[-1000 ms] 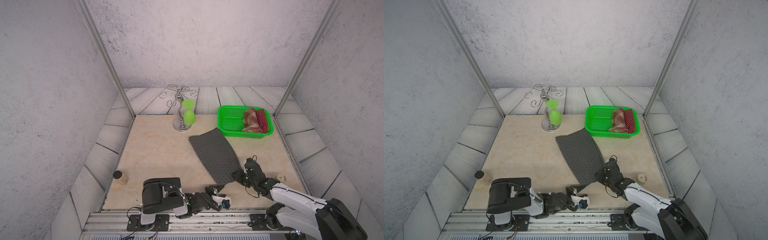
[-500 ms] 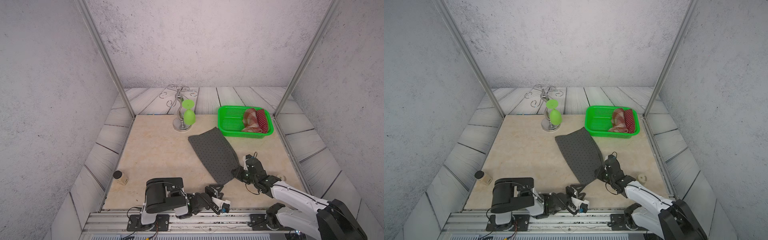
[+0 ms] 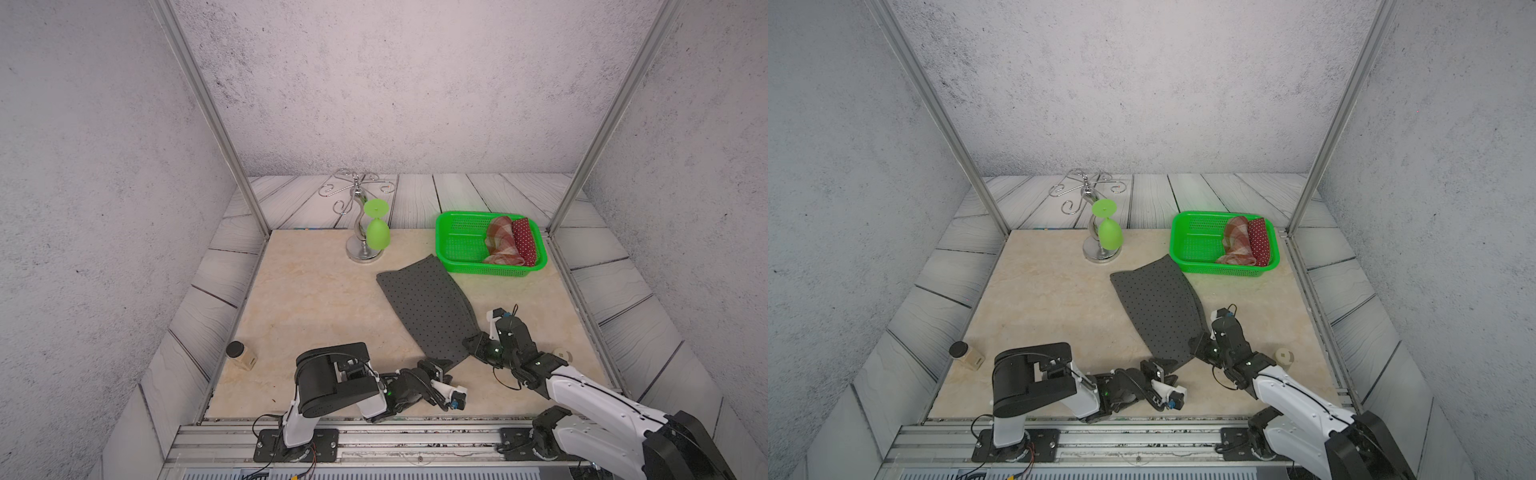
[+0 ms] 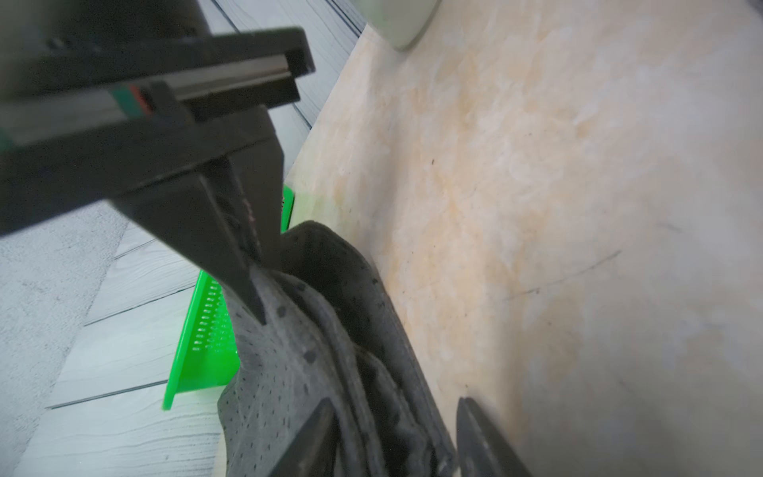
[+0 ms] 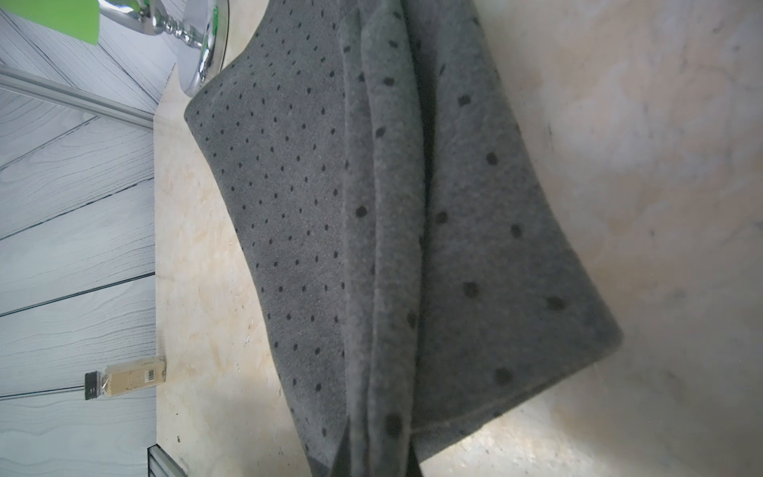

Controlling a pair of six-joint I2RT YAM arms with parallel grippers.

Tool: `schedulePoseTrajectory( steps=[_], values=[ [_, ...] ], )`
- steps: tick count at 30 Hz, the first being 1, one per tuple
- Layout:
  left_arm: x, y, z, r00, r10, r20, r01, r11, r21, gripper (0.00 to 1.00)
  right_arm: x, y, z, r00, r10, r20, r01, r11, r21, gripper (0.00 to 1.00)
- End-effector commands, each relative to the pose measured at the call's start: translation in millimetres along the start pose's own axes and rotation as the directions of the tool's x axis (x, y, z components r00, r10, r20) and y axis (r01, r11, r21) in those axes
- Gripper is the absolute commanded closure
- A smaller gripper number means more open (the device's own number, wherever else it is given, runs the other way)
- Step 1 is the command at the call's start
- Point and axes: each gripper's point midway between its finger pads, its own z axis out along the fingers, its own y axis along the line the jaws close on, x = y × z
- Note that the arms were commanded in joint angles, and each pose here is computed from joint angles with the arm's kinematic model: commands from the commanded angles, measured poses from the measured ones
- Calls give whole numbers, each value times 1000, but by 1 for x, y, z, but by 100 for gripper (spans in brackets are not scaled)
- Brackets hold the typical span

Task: Roll up the skirts
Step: Roll the skirt at the center of the board.

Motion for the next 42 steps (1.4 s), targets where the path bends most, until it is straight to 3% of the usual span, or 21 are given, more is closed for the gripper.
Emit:
schedulePoseTrajectory(
  steps=[1, 7, 14, 17, 19, 23, 26, 28, 32, 39, 42],
  values=[
    [25, -38, 2, 998, 33, -53, -26, 991, 130, 51, 4, -6, -1, 1000, 12, -8, -12, 1000, 8, 97],
    [38, -49, 11, 996, 29, -83, -14, 985, 170, 58, 6, -11, 0, 1000, 26, -4, -26, 1000, 10, 96],
    [46, -39, 13, 993, 20, -118, 1, 984, 177, 99, 10, -14, -7, 1000, 19, 1, -19, 1000, 9, 89],
    [46, -30, 8, 992, -16, -125, 38, 984, 174, 100, 10, -17, -12, 1000, 4, 10, -4, 1000, 21, 82],
    [41, -25, 2, 989, -75, -126, 99, 975, 198, 100, 9, -20, -15, 1000, -9, 16, 8, 999, 37, 72],
    [30, -16, -8, 959, -250, -136, 277, 929, 244, 100, 9, -22, -22, 1000, -21, 23, 20, 999, 43, 35],
    [27, -13, -11, 906, -395, -152, 422, 867, 265, 100, 9, -21, -30, 999, -30, 38, 28, 999, 38, 21],
    [27, -14, -9, 864, -470, -177, 502, 819, 277, 100, 9, -19, -36, 998, -41, 49, 40, 999, 25, 19],
    [34, -5, -3, 721, -655, -227, 693, 674, 256, 100, 14, -12, -44, 997, -65, 30, 65, 998, -10, 16],
    [43, 41, -6, 500, -844, -193, 863, 466, 197, 100, 19, -10, -41, 997, -81, -3, 81, 996, -22, 15],
    [51, 49, -2, 358, -907, -223, 923, 307, 234, 100, 20, -6, -37, 996, -85, -21, 84, 996, -39, 15]
  ],
)
